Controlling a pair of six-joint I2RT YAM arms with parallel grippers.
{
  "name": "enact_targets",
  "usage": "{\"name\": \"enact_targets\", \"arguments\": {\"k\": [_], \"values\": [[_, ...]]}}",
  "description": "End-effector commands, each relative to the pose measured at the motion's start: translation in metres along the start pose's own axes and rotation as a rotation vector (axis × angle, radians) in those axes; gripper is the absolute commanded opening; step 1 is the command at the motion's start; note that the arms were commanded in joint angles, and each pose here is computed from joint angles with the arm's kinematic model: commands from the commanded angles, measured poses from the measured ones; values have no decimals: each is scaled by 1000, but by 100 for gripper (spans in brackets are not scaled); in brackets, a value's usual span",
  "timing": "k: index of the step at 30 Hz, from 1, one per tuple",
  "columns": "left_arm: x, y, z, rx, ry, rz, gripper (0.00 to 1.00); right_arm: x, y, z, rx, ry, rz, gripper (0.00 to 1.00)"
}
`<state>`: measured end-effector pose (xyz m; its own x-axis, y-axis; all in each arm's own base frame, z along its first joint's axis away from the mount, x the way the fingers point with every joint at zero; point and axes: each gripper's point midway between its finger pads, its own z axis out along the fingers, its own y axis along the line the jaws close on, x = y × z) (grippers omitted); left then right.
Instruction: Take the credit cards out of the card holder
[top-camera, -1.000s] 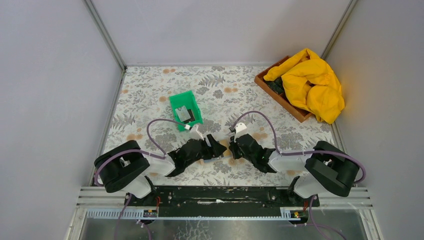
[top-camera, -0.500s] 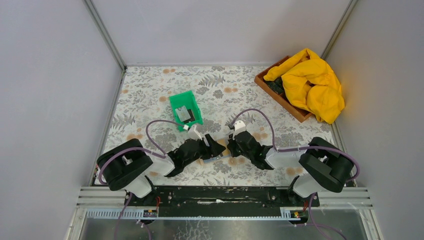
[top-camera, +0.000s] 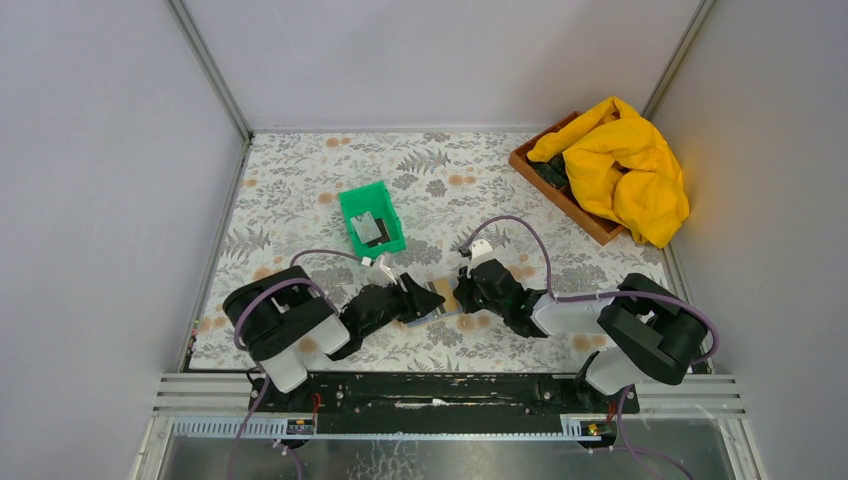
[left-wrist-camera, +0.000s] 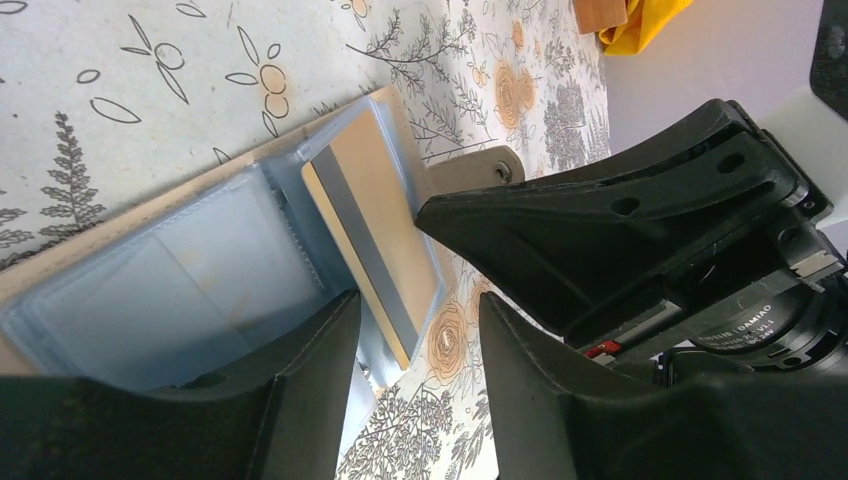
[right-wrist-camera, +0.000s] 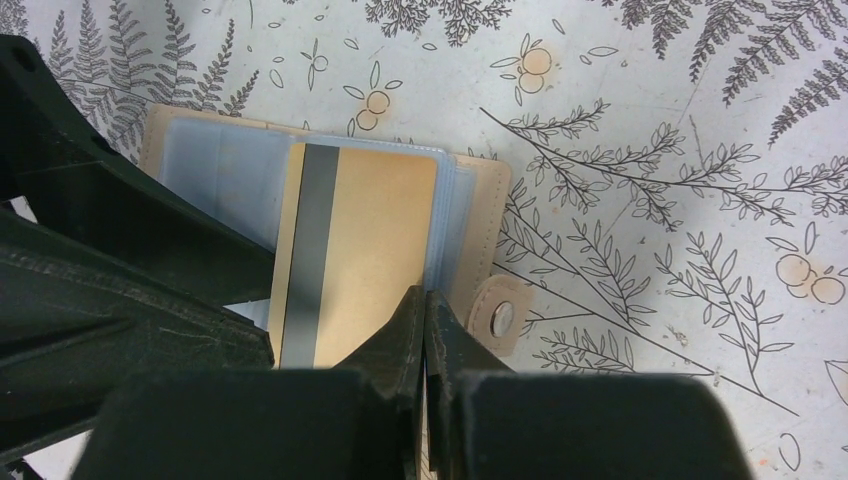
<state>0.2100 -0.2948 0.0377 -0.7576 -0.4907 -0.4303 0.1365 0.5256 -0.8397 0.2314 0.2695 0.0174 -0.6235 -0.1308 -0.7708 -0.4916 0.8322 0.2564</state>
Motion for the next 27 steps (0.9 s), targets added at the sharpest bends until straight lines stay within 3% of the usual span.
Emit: {"name": "enact_targets", "arguments": {"k": [1,8,13,19,27], "values": [[-12,-31,-2,159,-45,-66,54,5,6,3,-33,27,20,0],[-17,-31,-4,189,-73,-103,44,7,6,4,-37,37,24,0],[-18,-30,-1,193,-80,-111,42,10,8,5,-46,50,27,0],[-18,-25,5,175,-86,-118,43,12,7,6,-43,55,29,0],[-18,-26,15,176,-82,-121,53,15,6,6,-44,64,31,0]]}}
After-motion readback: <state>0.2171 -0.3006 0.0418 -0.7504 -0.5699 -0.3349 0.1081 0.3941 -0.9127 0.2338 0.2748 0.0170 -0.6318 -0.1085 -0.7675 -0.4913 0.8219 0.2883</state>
